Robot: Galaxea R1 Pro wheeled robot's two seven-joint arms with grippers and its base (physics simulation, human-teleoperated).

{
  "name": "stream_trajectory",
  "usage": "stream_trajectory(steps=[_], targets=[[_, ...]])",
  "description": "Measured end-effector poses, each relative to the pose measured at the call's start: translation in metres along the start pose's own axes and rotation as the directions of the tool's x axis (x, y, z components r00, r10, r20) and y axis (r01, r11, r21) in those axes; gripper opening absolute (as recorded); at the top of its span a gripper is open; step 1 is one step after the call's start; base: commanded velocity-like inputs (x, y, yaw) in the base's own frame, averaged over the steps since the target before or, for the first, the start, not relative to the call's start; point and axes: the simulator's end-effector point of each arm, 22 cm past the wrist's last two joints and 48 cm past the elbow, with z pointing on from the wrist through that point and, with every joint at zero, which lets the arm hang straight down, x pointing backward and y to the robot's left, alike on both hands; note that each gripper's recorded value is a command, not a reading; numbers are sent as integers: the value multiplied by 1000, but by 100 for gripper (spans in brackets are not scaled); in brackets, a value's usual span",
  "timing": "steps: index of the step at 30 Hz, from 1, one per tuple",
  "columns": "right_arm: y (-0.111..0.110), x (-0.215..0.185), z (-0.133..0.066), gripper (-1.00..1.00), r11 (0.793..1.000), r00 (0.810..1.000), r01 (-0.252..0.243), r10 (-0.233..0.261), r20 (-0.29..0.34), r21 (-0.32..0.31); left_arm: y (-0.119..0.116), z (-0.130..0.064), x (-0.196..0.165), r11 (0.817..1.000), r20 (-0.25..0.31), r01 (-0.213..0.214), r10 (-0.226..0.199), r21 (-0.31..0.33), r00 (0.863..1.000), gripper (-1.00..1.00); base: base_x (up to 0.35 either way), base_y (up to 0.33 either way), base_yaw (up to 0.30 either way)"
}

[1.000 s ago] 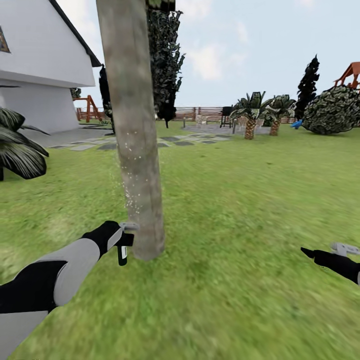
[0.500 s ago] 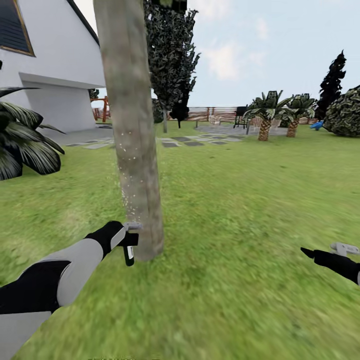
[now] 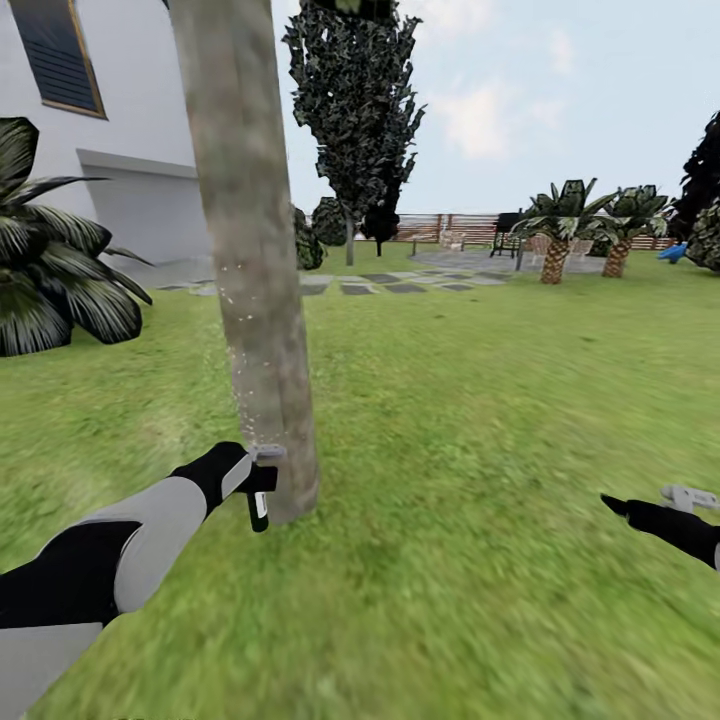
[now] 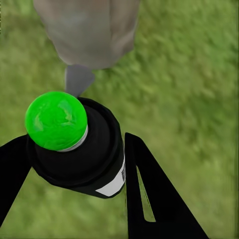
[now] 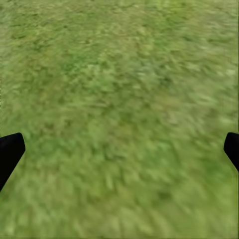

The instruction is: In the garden, pick up the pesticide atomizer on the floor and spray pesticide onto both trees until each tree trunk is fully covered.

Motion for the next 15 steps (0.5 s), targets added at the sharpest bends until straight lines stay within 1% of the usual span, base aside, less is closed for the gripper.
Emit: stream_trajectory(steps=[9, 11, 15], targets=[[0, 0, 0, 100, 1000, 1000, 0, 0, 0, 0, -4, 0, 0, 1000, 2, -4, 4, 4, 1000, -100, 15, -325, 262], [0, 0, 0, 100, 1000, 1000, 0, 0, 0, 0, -4, 0, -1, 1000, 5, -3, 3, 5, 1000, -100, 0, -173, 263], [0, 0, 0, 100, 1000, 1000, 0, 0, 0, 1, -4, 0, -1, 1000, 6, -3, 3, 5, 1000, -100, 2, -28, 251]])
